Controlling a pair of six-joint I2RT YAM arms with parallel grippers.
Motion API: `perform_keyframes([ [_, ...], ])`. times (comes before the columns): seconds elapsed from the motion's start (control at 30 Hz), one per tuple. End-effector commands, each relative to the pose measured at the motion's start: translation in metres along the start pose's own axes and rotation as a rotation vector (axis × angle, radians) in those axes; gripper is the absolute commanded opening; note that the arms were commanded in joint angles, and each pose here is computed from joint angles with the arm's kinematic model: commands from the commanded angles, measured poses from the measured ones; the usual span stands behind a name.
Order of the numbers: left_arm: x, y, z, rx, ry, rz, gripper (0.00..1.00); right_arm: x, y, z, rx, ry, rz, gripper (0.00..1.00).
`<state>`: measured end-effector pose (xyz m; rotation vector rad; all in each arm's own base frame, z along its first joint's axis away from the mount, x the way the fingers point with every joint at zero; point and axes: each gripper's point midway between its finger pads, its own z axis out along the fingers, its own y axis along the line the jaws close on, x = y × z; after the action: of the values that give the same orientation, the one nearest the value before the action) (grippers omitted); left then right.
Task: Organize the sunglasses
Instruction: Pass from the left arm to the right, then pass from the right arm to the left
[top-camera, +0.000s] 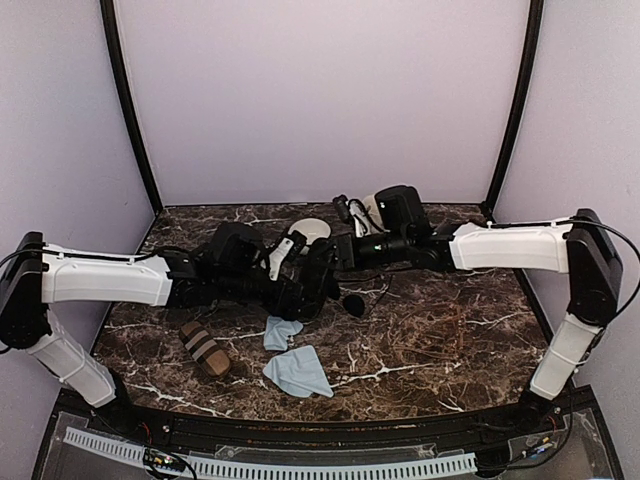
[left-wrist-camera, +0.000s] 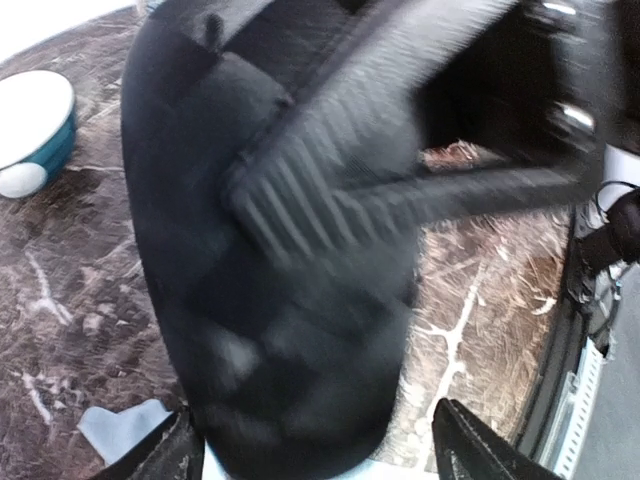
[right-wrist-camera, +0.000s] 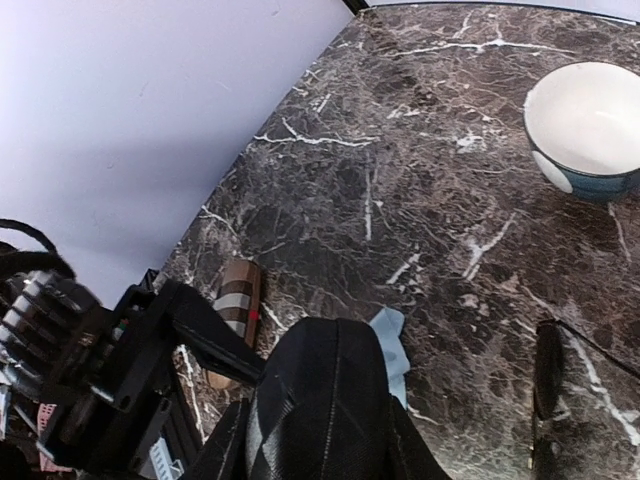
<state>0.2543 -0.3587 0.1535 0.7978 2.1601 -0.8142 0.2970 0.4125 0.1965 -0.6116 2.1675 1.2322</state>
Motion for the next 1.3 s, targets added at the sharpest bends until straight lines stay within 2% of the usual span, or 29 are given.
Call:
perform_keyframes([
  [0.0,-0.016,-0.030,-0.023,0.145,-0.054,0.062,0.83,-0.007,0.009,-0.025,-0.043,0.046,-0.203,0.07],
  [0.1,-0.018,-0.041,-0.036,0.243,-0.067,0.067,0.85,0.001,0.015,-0.038,-0.073,0.095,-0.304,0.07],
  [0.2,-0.019,-0.049,-0.048,0.356,-0.078,0.048,0.85,0.013,0.037,-0.048,-0.192,0.139,-0.357,0.08],
  [0.3,-0.022,-0.054,-0.055,0.469,-0.097,0.006,0.86,0.012,0.064,-0.064,-0.309,0.123,-0.404,0.09],
  [0.4,-0.022,-0.062,-0.056,0.561,-0.087,-0.018,0.95,0.012,0.083,-0.073,-0.402,0.118,-0.420,0.09],
  [0.53,-0.025,-0.071,-0.056,0.644,-0.085,-0.034,0.94,0.006,0.100,-0.081,-0.482,0.092,-0.430,0.09],
  [0.77,-0.026,-0.085,-0.051,0.738,-0.083,-0.054,0.75,-0.001,0.113,-0.085,-0.557,0.059,-0.425,0.09],
  [0.9,-0.025,-0.087,-0.046,0.739,-0.099,-0.059,0.58,-0.002,0.116,-0.085,-0.598,0.049,-0.402,0.09],
  [1.07,-0.031,-0.087,-0.048,0.741,-0.141,-0.076,0.28,-0.004,0.106,-0.075,-0.552,0.045,-0.365,0.09],
  [1.13,-0.033,-0.085,-0.047,0.730,-0.149,-0.084,0.19,-0.008,0.097,-0.068,-0.496,0.042,-0.330,0.25],
  [1.2,-0.034,-0.079,-0.044,0.684,-0.156,-0.101,0.07,-0.015,0.082,-0.061,-0.389,0.044,-0.277,0.56],
  [1.27,-0.036,-0.070,-0.040,0.613,-0.167,-0.118,0.00,-0.018,0.064,-0.052,-0.295,0.056,-0.233,0.73],
])
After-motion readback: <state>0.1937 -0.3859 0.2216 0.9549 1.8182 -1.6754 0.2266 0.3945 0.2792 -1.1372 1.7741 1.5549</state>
